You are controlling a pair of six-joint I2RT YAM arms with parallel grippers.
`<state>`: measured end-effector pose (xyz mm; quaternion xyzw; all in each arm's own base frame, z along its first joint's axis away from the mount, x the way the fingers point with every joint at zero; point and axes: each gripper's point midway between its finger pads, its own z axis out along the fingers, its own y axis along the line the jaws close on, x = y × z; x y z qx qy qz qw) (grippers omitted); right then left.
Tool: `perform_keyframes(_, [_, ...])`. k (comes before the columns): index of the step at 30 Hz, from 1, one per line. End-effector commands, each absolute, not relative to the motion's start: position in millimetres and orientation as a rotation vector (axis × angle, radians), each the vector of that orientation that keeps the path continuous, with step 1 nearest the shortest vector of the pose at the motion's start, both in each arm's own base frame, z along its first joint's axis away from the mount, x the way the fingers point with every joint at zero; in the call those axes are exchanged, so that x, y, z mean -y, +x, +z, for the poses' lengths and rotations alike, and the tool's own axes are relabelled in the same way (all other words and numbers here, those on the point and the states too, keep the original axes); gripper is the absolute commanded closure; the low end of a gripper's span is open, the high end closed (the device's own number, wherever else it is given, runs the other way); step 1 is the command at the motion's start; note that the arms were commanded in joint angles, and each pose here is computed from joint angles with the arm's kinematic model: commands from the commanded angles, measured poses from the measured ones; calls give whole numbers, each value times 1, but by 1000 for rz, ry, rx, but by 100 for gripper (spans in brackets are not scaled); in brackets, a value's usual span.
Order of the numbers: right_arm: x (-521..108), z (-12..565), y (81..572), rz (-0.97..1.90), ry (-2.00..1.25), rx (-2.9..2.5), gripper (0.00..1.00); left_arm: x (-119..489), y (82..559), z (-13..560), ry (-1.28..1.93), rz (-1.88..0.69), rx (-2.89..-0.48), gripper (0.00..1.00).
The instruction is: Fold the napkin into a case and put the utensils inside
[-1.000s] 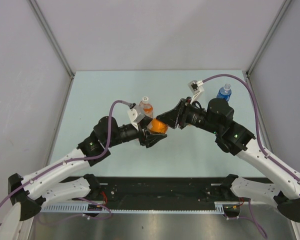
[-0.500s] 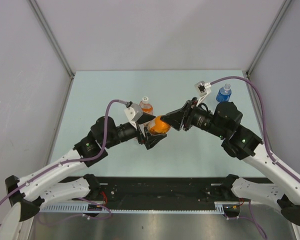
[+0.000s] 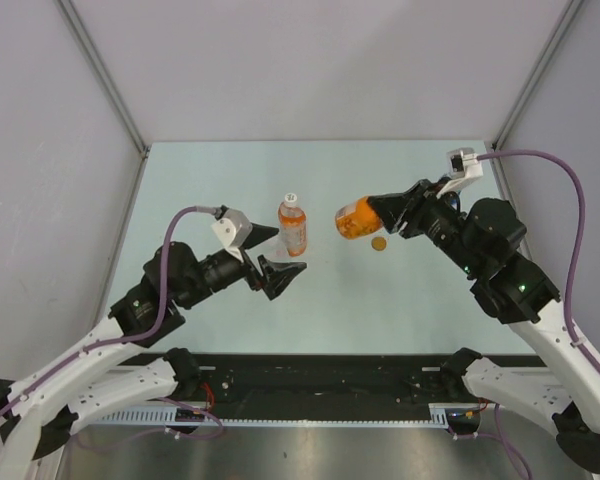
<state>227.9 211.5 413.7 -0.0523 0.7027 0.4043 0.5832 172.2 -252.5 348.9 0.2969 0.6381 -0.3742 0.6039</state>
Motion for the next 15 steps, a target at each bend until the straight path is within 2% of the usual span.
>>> perform_keyframes(1, [-141, 415, 264, 531, 102, -1604, 100, 229, 172, 363, 637, -798, -1461, 0])
perform_keyframes(7, [-84, 357, 290, 104, 271, -1694, 100, 213, 161, 374, 587, -824, -1384, 0])
perform_keyframes(15, [-14, 269, 296, -83, 593, -1746, 100, 216, 158, 369, 568, -867, -1409, 0])
